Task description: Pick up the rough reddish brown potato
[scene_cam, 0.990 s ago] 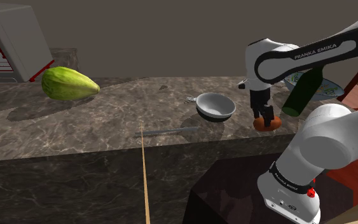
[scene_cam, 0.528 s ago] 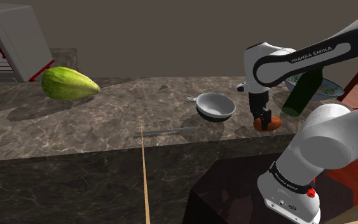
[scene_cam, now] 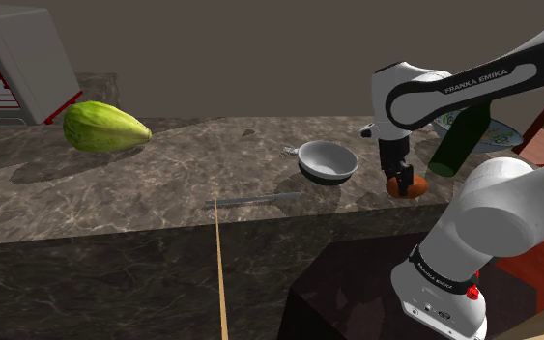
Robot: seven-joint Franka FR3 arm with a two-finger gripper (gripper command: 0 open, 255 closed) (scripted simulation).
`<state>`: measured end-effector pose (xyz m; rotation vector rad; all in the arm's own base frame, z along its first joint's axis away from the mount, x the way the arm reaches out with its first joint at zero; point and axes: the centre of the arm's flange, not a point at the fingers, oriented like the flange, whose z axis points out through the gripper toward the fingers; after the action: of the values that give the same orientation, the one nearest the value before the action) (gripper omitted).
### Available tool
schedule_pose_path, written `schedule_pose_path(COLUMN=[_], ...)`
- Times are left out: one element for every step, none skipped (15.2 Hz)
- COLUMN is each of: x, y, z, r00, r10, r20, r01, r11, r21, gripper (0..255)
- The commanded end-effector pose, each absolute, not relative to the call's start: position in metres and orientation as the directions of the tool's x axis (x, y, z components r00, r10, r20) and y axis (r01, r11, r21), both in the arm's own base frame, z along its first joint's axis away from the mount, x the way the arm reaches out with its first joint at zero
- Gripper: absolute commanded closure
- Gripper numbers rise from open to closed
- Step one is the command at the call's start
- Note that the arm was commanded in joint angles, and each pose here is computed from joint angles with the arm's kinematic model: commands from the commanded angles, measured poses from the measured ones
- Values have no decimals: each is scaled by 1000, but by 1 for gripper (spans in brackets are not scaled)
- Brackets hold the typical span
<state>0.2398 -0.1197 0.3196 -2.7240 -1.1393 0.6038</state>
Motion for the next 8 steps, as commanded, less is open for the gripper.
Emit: schedule_pose_path(x=[240, 240, 240, 240, 240, 240, 240, 240], y=[-119, -119, -119, -119, -119, -119, -119, -119], z=[329, 334, 340, 345, 350, 355, 361, 366], r00=[635, 635, 635, 635, 635, 635, 635, 635], r10=[706, 706, 706, 706, 706, 706, 706, 706], r20=[-313, -313, -313, -313, -313, -313, -313, -313], r01=[655, 655, 655, 655, 655, 655, 655, 655], r11=[-707, -707, -707, -707, -707, -707, -707, -707], r21=[-266, -266, -266, -266, -266, -266, -266, -266], gripper=[255, 255, 255, 255, 255, 255, 255, 255])
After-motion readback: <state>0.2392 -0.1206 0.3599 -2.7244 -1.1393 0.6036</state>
